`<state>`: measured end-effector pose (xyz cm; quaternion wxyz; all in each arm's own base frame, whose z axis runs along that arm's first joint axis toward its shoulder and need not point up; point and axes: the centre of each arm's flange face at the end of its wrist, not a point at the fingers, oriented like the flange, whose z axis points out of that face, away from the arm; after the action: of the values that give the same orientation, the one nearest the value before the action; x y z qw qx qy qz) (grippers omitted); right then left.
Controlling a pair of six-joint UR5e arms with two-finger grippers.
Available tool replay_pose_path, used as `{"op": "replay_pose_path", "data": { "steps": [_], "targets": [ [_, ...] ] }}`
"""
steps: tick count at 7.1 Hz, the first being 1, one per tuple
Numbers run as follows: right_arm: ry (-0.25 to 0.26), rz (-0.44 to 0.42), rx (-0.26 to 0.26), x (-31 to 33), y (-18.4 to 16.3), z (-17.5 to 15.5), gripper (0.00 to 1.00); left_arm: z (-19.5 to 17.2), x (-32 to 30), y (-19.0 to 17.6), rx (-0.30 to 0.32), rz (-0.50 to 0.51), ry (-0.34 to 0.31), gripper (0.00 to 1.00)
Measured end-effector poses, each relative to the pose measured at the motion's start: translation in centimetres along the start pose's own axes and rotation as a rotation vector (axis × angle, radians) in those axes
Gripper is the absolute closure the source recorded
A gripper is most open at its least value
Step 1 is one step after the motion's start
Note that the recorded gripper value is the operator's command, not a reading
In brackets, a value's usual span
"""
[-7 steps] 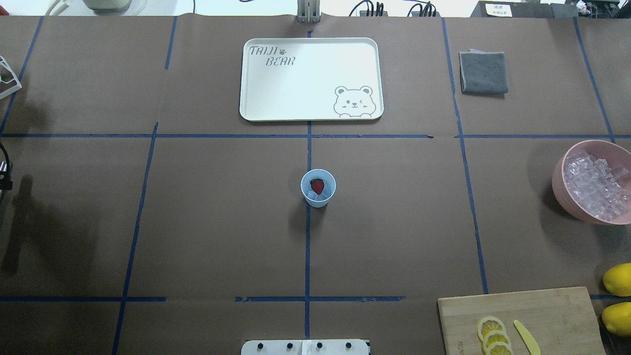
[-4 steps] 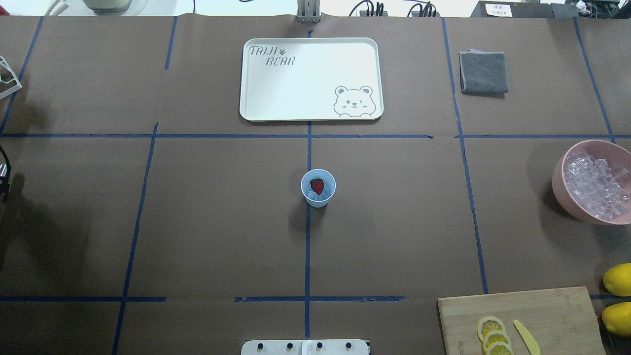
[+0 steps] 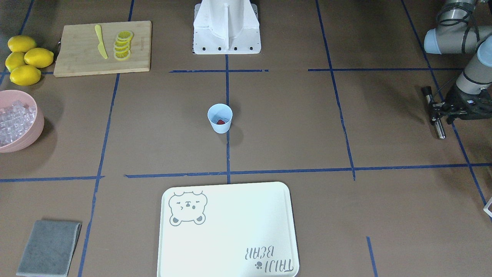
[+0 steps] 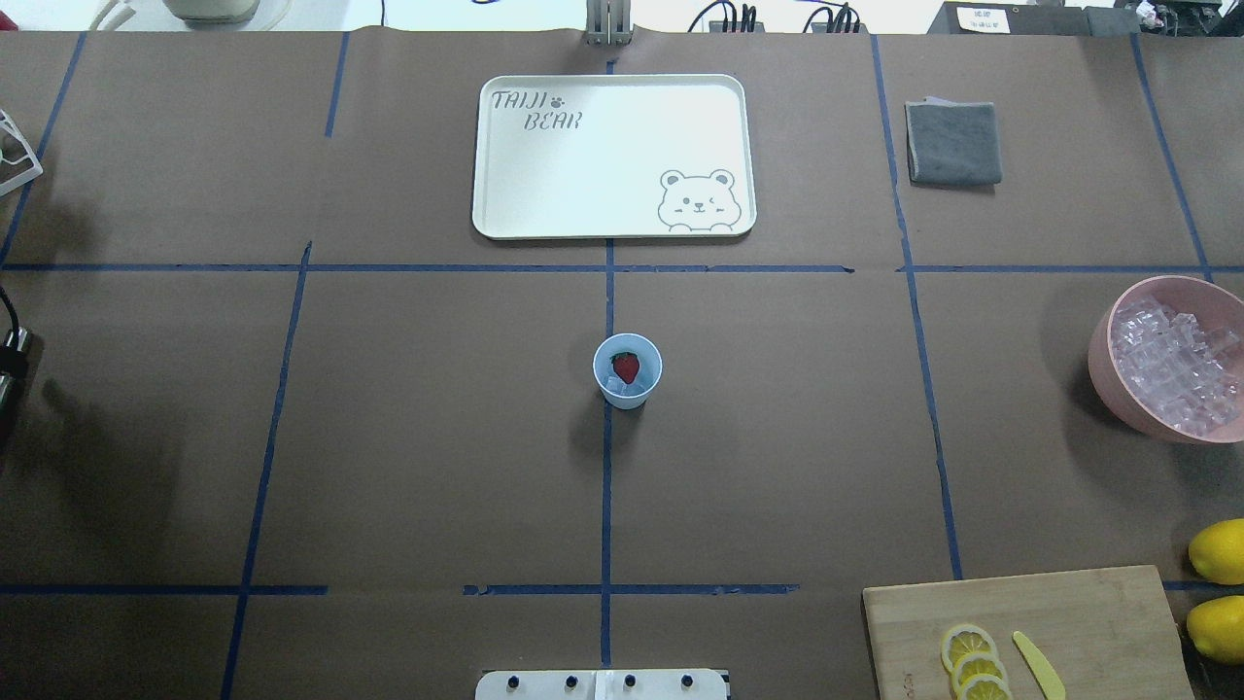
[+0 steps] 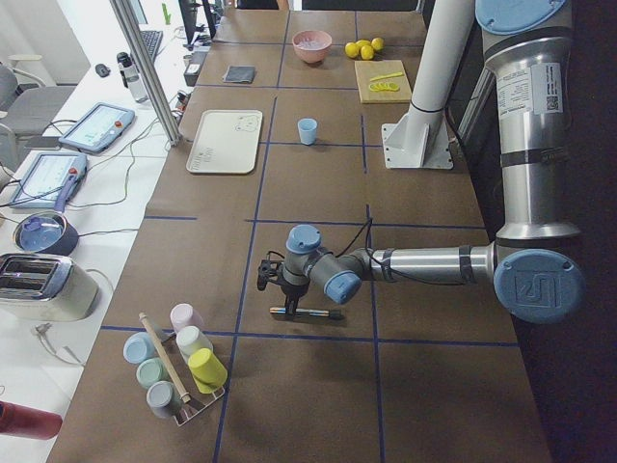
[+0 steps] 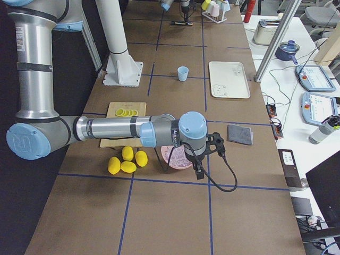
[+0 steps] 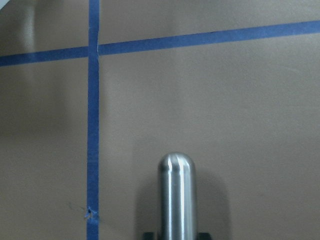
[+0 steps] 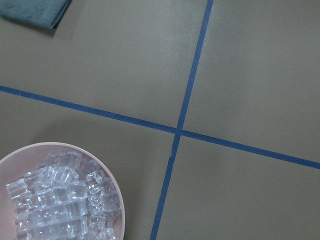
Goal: Mash ice and strawberries in cup
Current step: 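Lower the pestle onto its spot beside the cup rack with the left gripper, then open the left gripper to release the pestle and rise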
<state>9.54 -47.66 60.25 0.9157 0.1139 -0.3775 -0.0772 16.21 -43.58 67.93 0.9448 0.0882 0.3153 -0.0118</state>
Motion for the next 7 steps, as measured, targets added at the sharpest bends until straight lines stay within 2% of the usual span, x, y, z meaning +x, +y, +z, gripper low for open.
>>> {"op": "replay_pose_path", "data": {
  "steps": [2, 4, 7],
  "targets": [
    [0.0, 0.0, 0.0, 0.0, 0.0, 0.0, 0.01, -1.0, 0.7, -0.4, 0.007, 0.006, 0.018, 0.0],
    [0.0, 0.005, -0.003, 0.2, 0.3, 0.1, 0.01, -3.4, -0.7, -1.8, -0.016, 0.043, 0.034, 0.0],
    [-0.004, 0.021, -0.017, 0.5, 0.8, 0.6, 0.01, -10.4, -4.6, -4.9, -0.092, 0.134, 0.041, 0.0]
  ]
}}
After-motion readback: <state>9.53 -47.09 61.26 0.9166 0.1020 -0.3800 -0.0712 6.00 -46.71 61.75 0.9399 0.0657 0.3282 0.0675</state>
